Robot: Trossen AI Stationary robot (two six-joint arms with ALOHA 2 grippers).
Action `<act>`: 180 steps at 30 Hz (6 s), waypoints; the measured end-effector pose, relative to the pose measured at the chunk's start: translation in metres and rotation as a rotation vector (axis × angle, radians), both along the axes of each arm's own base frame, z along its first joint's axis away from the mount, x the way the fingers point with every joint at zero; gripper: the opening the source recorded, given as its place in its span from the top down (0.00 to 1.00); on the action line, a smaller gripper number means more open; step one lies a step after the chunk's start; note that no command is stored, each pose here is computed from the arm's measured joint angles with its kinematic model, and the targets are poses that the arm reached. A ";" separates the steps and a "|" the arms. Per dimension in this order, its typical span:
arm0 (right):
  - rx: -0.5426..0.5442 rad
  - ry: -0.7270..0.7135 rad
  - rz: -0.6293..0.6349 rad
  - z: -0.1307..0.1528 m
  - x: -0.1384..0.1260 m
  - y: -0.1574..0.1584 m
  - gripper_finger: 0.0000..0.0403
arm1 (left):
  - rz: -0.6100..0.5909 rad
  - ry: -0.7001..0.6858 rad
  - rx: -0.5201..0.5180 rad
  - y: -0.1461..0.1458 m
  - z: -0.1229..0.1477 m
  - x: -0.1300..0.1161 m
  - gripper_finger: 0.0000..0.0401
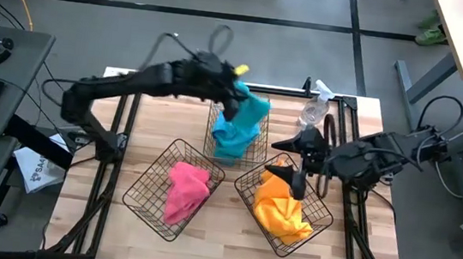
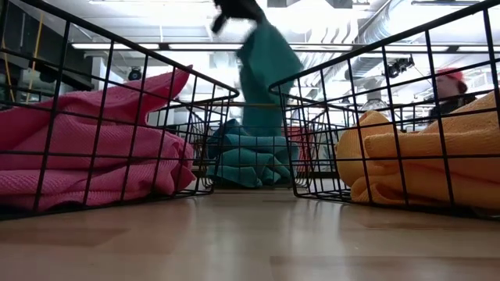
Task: Sort microfiber towel by color & place in baskets
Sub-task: Put the blue microfiber cloth into the top wire basket, then return to Home Position
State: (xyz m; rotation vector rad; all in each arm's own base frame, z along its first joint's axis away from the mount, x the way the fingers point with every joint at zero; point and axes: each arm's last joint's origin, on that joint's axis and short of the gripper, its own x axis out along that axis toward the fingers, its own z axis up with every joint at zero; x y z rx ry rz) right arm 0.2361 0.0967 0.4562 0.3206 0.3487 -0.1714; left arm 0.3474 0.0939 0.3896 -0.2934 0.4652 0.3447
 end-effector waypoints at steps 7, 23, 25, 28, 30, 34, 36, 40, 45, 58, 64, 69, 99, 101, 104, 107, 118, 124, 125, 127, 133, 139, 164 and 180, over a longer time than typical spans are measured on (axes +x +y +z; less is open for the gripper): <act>0.064 0.043 -0.004 -0.009 0.004 0.012 0.23 | 0.017 0.251 -0.072 0.009 -0.065 0.034 1.00; 0.030 0.036 -0.001 -0.010 -0.002 0.025 0.23 | 0.062 0.516 -0.123 0.002 -0.087 0.019 0.79; 0.025 0.037 -0.002 -0.010 -0.002 0.025 0.23 | 0.054 0.524 -0.124 -0.002 -0.083 0.015 0.74; 0.008 0.049 0.003 -0.011 -0.003 0.025 0.23 | 0.035 0.517 -0.131 -0.009 -0.068 0.003 0.68; -0.001 0.055 0.005 -0.012 -0.003 0.024 0.23 | 0.017 0.509 -0.137 -0.012 -0.057 -0.008 0.65; -0.021 0.068 -0.002 -0.013 -0.002 0.022 0.23 | 0.010 0.485 -0.188 -0.021 -0.029 -0.040 0.62; -0.026 0.077 -0.008 -0.014 -0.002 0.021 0.23 | 0.006 0.444 -0.196 -0.031 -0.013 -0.057 0.62; 0.021 0.133 -0.056 -0.020 -0.004 0.017 0.23 | -0.028 0.250 -0.146 -0.066 0.005 -0.086 0.62; 0.033 0.296 -0.105 -0.035 -0.007 0.008 0.23 | -0.080 -0.041 -0.107 -0.110 -0.018 -0.115 0.62; 0.023 0.404 -0.136 -0.047 -0.003 0.003 0.29 | -0.219 -0.509 -0.192 -0.133 -0.127 -0.185 0.71; 0.063 0.404 -0.171 -0.048 -0.003 0.002 0.33 | -0.155 -0.609 -0.119 -0.116 -0.140 -0.221 0.82; 0.108 0.398 -0.202 -0.048 -0.003 0.002 0.34 | -0.137 -0.653 -0.134 -0.109 -0.162 -0.241 0.94; 0.130 0.662 -0.153 -0.086 -0.085 -0.003 0.40 | -0.142 -0.661 -0.185 -0.107 -0.211 -0.253 1.00; 0.211 0.608 -0.108 -0.107 -0.101 -0.008 0.42 | -0.141 -0.661 -0.184 -0.107 -0.212 -0.253 1.00; 0.312 0.427 -0.062 -0.135 -0.114 -0.016 0.46 | -0.142 -0.661 -0.184 -0.107 -0.212 -0.253 1.00; 0.275 0.151 -0.062 -0.153 -0.111 -0.029 0.49 | -0.142 -0.661 -0.184 -0.107 -0.212 -0.253 1.00; 0.081 -0.198 -0.098 -0.178 -0.113 -0.104 0.51 | -0.141 -0.661 -0.184 -0.107 -0.211 -0.253 1.00; 0.136 -0.225 0.016 -0.203 -0.130 -0.110 0.51 | -0.141 -0.661 -0.184 -0.107 -0.211 -0.253 1.00; 0.140 -0.233 0.022 -0.207 -0.132 -0.110 0.51 | -0.141 -0.661 -0.184 -0.107 -0.211 -0.253 1.00; 0.153 -0.252 0.026 -0.214 -0.136 -0.109 0.53 | -0.141 -0.661 -0.184 -0.107 -0.211 -0.253 1.00; 0.222 -0.285 -0.010 -0.237 -0.141 -0.108 0.63 | -0.141 -0.661 -0.184 -0.107 -0.211 -0.253 1.00; 0.297 -0.376 0.028 -0.266 -0.137 -0.103 0.69 | -0.141 -0.662 -0.184 -0.107 -0.211 -0.253 1.00; -0.052 -0.340 -0.015 -0.292 -0.135 -0.103 0.69 | -0.141 -0.662 -0.184 -0.107 -0.211 -0.253 1.00; -0.038 -0.438 -0.018 -0.283 -0.140 -0.103 0.69 | -0.137 -0.647 -0.181 -0.107 -0.212 -0.252 1.00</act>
